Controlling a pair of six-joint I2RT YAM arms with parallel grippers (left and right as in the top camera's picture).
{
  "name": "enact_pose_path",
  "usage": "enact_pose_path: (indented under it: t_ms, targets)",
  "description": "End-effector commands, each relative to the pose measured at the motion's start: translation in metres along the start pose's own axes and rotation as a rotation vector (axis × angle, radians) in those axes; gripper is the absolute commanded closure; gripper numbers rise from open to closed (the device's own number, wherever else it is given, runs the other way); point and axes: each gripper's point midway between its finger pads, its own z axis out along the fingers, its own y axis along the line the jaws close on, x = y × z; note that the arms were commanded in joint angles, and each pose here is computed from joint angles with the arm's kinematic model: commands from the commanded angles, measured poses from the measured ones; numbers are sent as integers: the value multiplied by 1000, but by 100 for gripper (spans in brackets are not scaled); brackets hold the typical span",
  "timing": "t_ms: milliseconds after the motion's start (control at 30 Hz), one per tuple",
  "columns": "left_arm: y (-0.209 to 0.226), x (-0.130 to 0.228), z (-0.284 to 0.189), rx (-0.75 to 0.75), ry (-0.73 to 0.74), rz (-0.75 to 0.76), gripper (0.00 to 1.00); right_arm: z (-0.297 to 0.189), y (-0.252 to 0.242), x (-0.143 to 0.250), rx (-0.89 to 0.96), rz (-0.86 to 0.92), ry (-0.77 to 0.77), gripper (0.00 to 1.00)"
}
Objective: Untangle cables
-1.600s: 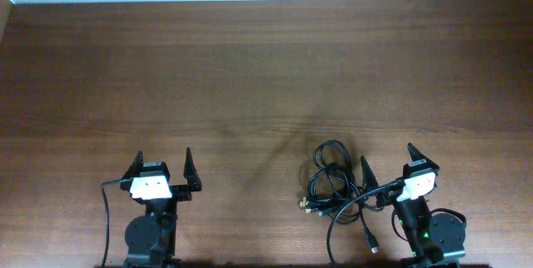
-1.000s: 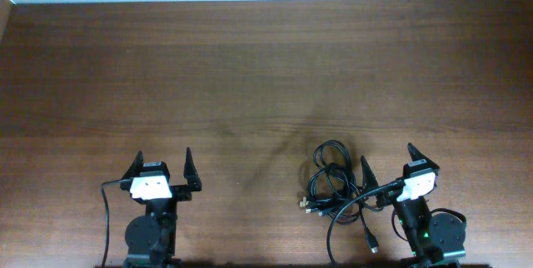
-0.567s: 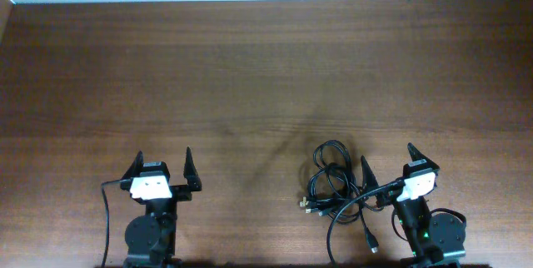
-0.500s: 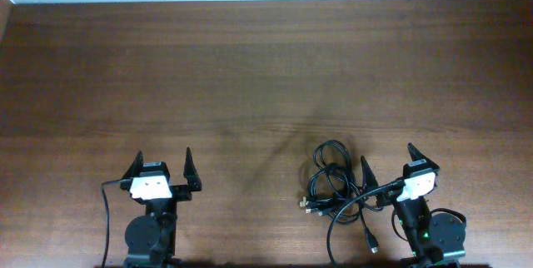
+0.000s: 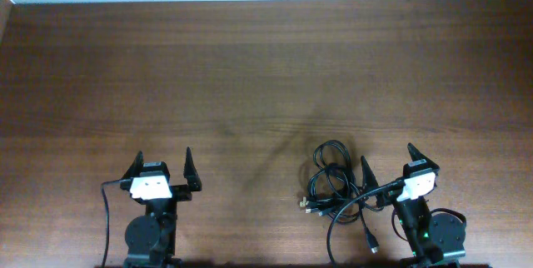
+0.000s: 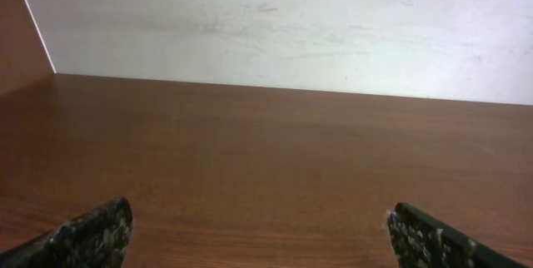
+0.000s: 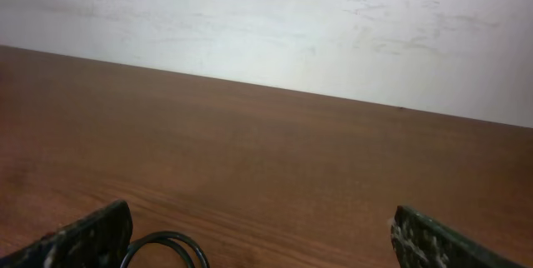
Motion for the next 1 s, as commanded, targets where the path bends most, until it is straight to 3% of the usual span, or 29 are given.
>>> enact_pose_path:
  t_ms: [0,233,467,600,733,833,967]
  targets:
    - [0,1,0,2,3,20,1,0,-3,3,13,3,7,2]
    - [-14,4,-1,82,17,21,1,0,-3,3,13,3,7,2]
    - [-32,-16,-9,184,101,24,1,0,-3,3,13,3,7,2]
    - [-51,-12,10,275,266,21,1,0,-3,3,13,3,7,2]
    - [-56,-15,38,265,461,22,1,0,-3,3,13,3,7,2]
    - [-75,12,58,343,735,-12,1,0,-3,3,13,3,7,2]
    - [-86,23,66,404,834,-17,1,0,-3,3,13,3,7,2]
